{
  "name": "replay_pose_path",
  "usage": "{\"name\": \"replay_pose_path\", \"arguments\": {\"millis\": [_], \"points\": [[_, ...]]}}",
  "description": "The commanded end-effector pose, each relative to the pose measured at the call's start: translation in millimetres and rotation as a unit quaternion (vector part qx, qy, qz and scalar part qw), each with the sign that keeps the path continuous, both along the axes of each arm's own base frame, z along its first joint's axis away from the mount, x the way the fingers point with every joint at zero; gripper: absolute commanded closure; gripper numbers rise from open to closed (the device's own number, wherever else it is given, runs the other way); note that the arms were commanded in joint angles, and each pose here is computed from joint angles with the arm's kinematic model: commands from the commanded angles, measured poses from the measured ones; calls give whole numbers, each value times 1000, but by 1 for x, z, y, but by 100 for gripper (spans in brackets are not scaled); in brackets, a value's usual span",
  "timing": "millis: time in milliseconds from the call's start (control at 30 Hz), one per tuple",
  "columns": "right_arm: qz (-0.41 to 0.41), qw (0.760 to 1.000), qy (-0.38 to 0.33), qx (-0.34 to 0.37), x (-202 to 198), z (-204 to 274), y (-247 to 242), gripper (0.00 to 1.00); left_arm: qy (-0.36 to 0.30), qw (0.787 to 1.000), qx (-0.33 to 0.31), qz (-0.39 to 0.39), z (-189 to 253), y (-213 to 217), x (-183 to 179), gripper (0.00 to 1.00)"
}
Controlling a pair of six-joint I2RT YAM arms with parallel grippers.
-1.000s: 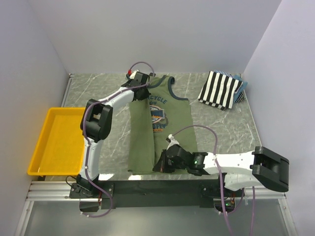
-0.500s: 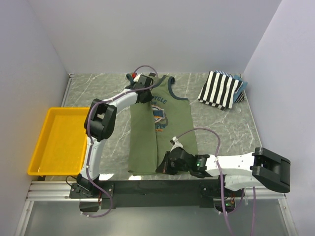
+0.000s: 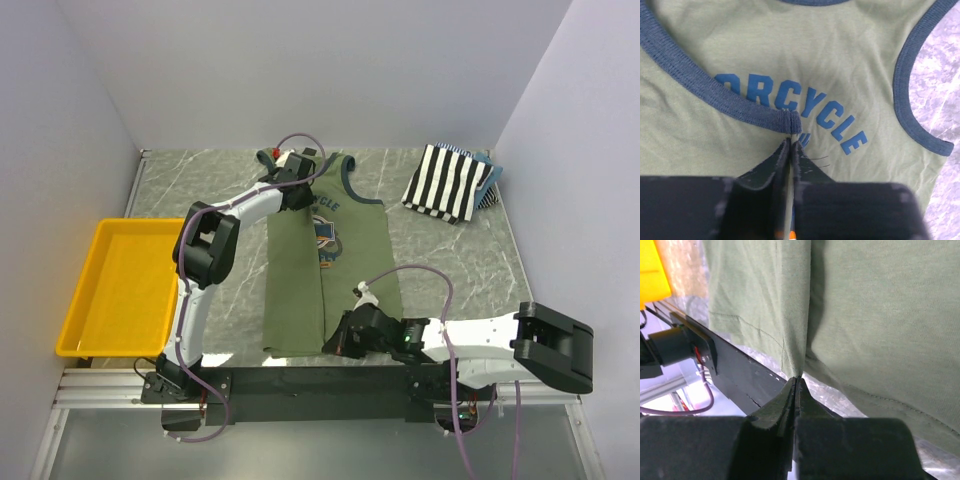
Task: Fold and stack the tank tops
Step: Fold the tank top
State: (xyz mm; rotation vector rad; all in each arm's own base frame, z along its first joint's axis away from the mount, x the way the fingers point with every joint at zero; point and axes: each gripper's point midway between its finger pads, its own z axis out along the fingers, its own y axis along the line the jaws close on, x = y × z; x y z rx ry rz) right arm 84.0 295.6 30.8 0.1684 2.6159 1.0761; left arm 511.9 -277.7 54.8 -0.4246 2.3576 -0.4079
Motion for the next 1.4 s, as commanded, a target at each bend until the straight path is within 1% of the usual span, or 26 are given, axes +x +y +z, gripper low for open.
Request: {"name": "replay_pose_path", "arguments": {"millis": [0,33,67,100,133,233,333,433,467,500,567,600,700,733,767,800,833,867,967,1000,1033,1067,1133,1200,1333,1367], "points": [[-19,1000,-18,13,9,13,2,90,-33,999,-25,-8,21,-12,9,86],[-18,1000,-22,11,10,15,2,81,-40,999,-27,-11,26,-13,10,75],[-19,999,-26,10,12,19,2,71,-49,998,-30,-16,39,-12,10,70],[-19,999,-31,10,13,27,4,55,-57,998,-34,-20,49,-14,11,66],[-25,999,-46,5,18,32,3,50,-65,997,-38,-25,57,-14,12,59],[-52,996,-76,-11,30,54,-8,43,-82,995,-46,-42,92,-17,13,49],[-103,988,-110,-39,49,75,-34,40,-108,990,-69,-51,135,-17,5,47],[-148,979,-124,-60,77,83,-66,38,-88,992,-84,-43,132,-10,-17,49],[-152,979,-121,-60,82,84,-74,38,-96,989,-103,-37,149,-9,-26,50],[-182,973,-124,-70,99,84,-89,38,-74,992,-101,-31,131,-3,-39,51],[-194,967,-134,-98,110,82,-106,38,-83,989,-119,-35,142,-4,-57,52],[-213,961,-136,-110,122,84,-120,38,-84,988,-123,-42,133,-4,-61,52],[-236,950,-137,-150,135,83,-144,37,-83,986,-117,-88,136,-20,-55,53],[-260,942,-132,-166,142,81,-160,37,-68,987,-99,-109,117,-29,-50,53],[-270,937,-129,-181,144,78,-170,37,-89,982,-103,-128,140,-46,-41,53],[-277,933,-129,-189,146,77,-178,37,-74,984,-87,-135,131,-51,-42,53],[-307,924,-121,-192,154,75,-194,37,-60,985,-66,-147,109,-60,-38,53],[-314,923,-127,-182,162,78,-197,37,-67,983,-65,-155,119,-76,-37,54],[-331,918,-130,-179,189,88,-211,38,-41,983,-62,-166,92,-89,-55,55],[-322,919,-136,-185,197,91,-213,39,-39,983,-67,-166,89,-90,-61,55],[-313,924,-135,-176,204,94,-211,40,-62,980,-89,-164,107,-94,-63,55],[-321,922,-140,-165,225,100,-216,42,-42,981,-85,-167,88,-90,-78,55],[-277,941,-133,-144,246,93,-205,46,-49,980,-96,-166,101,-91,-93,56],[-271,940,-152,-140,278,106,-210,53,-40,982,-93,-160,94,-85,-109,56],[-245,951,-112,-150,321,73,-207,54,-46,979,-124,-157,112,-76,-144,57],[-234,955,-120,-139,334,79,-201,54,-36,979,-123,-157,101,-71,-154,57]]}}
